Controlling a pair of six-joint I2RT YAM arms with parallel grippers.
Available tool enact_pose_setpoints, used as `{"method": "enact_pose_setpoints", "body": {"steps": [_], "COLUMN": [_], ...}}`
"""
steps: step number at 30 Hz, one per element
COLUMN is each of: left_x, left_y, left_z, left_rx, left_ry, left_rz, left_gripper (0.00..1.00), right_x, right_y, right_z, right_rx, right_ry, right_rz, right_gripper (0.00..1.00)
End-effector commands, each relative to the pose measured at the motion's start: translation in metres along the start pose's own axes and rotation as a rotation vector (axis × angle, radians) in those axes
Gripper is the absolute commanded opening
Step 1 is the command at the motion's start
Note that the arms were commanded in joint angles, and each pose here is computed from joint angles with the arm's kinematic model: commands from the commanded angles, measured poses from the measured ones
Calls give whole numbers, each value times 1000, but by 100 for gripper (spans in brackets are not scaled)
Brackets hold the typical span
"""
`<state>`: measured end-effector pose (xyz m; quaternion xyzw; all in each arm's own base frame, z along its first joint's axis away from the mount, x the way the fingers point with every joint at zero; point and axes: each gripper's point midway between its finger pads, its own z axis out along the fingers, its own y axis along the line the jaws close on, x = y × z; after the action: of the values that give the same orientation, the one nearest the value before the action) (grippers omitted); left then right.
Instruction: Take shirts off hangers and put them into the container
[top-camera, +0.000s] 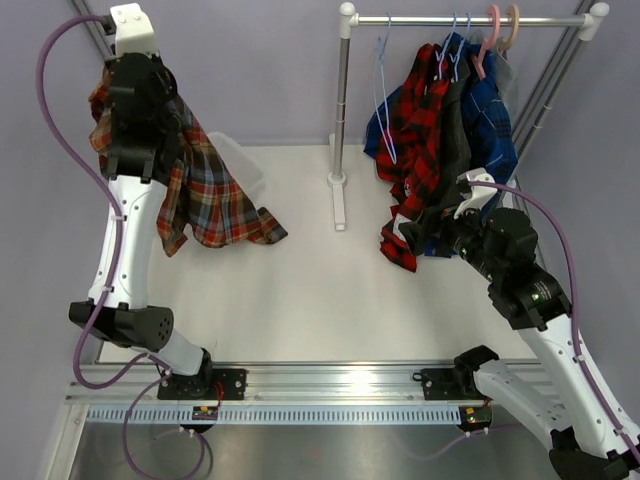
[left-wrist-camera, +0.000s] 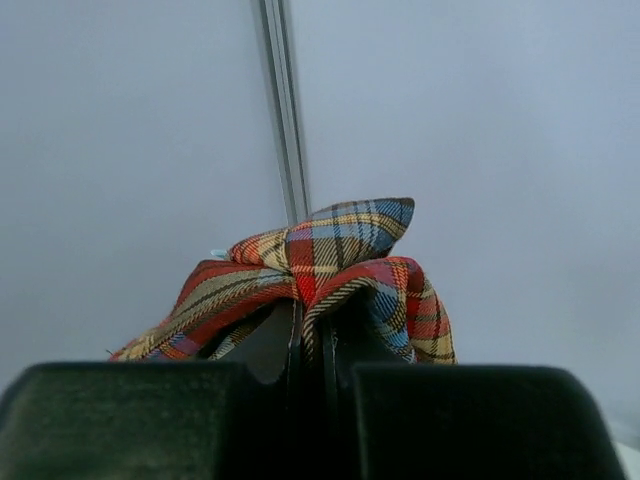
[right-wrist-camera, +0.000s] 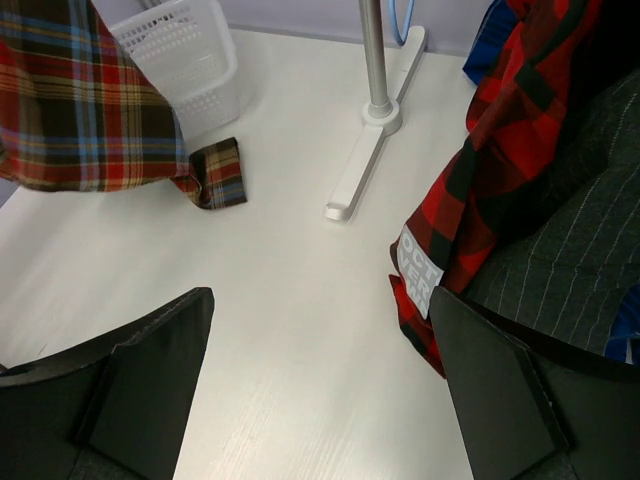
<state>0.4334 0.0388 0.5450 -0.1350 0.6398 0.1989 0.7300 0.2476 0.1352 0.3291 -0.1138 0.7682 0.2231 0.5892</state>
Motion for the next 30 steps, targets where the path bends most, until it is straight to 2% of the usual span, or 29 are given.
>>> {"method": "enact_pose_setpoints", "body": {"steps": [1, 3, 4, 6, 7, 13, 16, 17, 18, 21, 22, 24, 25, 28, 30], "left_x": [20, 55, 97, 141, 184, 317, 358, 365, 371, 399, 406, 415, 414, 380, 329], "left_y": [-17, -20, -28, -32, -32, -32, -42, -44, -47, -50, -51, -52, -51, -48, -42], "left_z": [9, 16, 20, 24, 28, 37, 35, 35, 35, 27, 24, 20, 19, 22, 22], "left_rx": [73, 68, 82, 82, 74, 43, 63, 64, 68, 68, 73, 71, 68, 67, 65], "left_ry": [-13, 30, 83, 147, 216, 489, 591, 611, 627, 711, 732, 761, 771, 720, 630], "left_rz": [-50, -45, -26, -48, -62, -39, -27, -30, -31, -22, -18, -14, -11, -48, -112], "left_gripper": [0, 0, 0, 0, 0, 0, 11, 15, 24, 43, 58, 73, 86, 99, 99], "right_x": [-6, -6, -5, -6, -5, -4, -4, -5, -5, -4, -5, -3, -3, -4, -6], "right_y": [5, 5, 6, 7, 7, 9, 9, 9, 8, 8, 8, 8, 9, 9, 10], "right_z": [2, 2, 2, 0, 1, 2, 1, 0, 0, 0, 1, 2, 1, 0, -3], "right_rx": [-32, -32, -33, -38, -41, -51, -52, -51, -50, -47, -49, -49, -52, -56, -58], "right_ry": [-29, -29, -29, -36, -35, -33, -34, -39, -41, -42, -43, -37, -37, -40, -50], "right_rz": [4, 3, 3, 5, 7, 6, 6, 6, 4, 6, 7, 8, 7, 7, 6], "right_gripper": [100, 100, 100, 100, 100, 99, 99, 99, 99, 99, 100, 100, 99, 99, 100]}}
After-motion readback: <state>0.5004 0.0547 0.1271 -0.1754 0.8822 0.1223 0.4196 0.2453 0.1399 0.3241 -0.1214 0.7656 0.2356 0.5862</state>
